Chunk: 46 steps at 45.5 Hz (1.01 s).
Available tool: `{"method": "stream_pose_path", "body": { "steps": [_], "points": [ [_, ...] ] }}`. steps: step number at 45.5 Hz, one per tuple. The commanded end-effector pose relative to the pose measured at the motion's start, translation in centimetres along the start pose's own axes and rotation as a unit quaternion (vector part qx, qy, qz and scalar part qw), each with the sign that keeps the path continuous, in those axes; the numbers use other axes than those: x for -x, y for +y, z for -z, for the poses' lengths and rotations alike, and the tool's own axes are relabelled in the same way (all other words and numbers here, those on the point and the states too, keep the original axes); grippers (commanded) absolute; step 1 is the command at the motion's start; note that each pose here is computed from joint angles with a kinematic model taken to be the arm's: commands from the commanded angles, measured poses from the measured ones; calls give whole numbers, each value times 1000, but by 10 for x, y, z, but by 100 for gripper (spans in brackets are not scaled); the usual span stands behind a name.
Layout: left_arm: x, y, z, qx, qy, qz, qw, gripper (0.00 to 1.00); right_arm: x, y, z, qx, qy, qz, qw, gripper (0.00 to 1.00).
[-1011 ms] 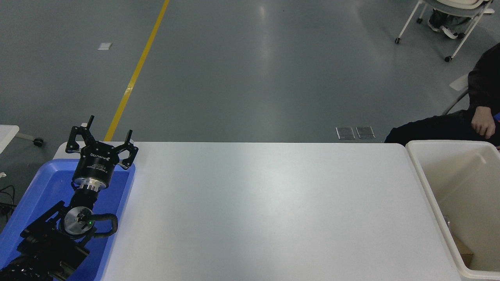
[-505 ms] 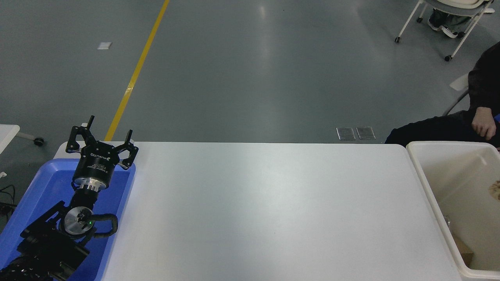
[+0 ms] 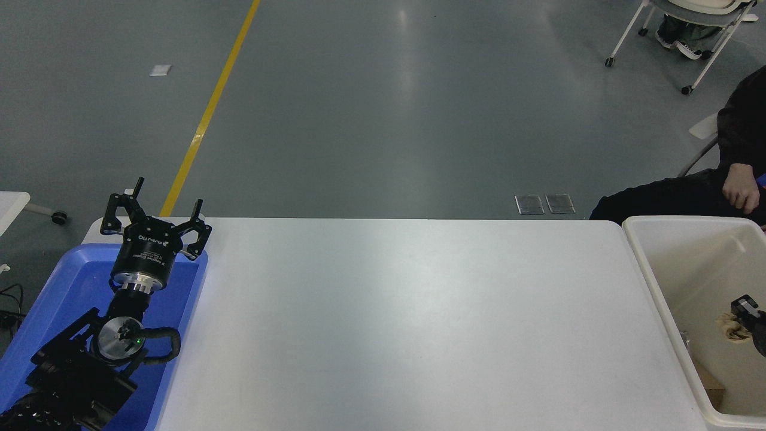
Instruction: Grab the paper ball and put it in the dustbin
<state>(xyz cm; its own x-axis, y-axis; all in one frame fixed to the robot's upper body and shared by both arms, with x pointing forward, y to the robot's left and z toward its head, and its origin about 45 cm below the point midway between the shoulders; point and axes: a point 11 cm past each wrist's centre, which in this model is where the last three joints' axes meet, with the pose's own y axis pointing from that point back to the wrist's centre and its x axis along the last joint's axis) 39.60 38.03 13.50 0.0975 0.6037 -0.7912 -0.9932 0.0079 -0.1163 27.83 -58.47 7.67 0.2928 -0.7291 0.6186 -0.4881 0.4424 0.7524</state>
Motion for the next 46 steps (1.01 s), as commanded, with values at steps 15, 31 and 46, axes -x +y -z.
{"method": "stream_pose_path", "body": {
  "steps": [15,31,46],
  "points": [
    [0,0,0,-1,-1,0,1000,100,-12,10,49,-46,44,26,998,100],
    [1,-1,0,-2,0,2,1000,100,-51,117,149,-132,269,145,943,100],
    [0,0,1,-1,-1,0,1000,100,2,269,251,-176,422,310,834,100]
  ]
}}
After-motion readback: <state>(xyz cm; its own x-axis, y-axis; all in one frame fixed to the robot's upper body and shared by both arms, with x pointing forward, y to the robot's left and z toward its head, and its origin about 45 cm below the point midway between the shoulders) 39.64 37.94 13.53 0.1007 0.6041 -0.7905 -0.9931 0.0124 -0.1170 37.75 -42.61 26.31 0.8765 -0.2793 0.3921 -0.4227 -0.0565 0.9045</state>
